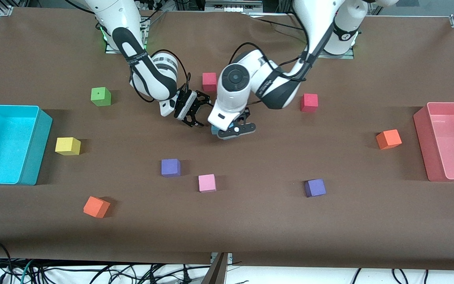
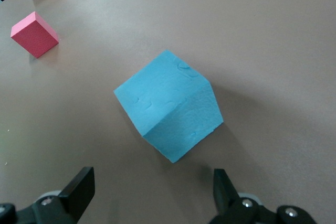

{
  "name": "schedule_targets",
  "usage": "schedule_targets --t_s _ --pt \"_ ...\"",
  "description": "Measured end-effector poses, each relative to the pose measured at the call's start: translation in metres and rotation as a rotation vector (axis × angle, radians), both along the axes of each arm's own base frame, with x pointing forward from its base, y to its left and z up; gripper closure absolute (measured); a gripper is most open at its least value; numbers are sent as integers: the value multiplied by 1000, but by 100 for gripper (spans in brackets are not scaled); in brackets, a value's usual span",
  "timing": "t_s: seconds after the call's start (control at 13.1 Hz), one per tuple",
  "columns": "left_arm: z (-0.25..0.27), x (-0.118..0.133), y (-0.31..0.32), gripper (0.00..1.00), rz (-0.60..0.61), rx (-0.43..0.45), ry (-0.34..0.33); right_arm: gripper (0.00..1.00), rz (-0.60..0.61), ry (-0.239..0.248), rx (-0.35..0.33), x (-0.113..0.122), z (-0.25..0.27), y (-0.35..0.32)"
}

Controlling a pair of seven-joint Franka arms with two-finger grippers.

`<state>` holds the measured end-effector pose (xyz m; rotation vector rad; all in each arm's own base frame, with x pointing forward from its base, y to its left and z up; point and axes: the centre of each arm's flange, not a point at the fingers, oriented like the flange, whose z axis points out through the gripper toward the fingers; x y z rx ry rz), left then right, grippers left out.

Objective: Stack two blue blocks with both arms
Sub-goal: 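Lower the held cube onto the placed light blue cube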

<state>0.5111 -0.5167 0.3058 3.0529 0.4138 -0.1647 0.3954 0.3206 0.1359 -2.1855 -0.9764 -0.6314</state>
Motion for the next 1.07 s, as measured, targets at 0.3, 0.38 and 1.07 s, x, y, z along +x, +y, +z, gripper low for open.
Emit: schedule_targets --t_s 0.3,0.38,1.07 --pt "-17 -9 -14 43 -9 14 9 0 0 0 0 0 0 0" --pt "-20 -11 -17 43 -12 15 11 0 1 0 0 0 0 0" --pt "-36 -33 -39 43 -13 30 26 0 1 -1 0 0 0 0"
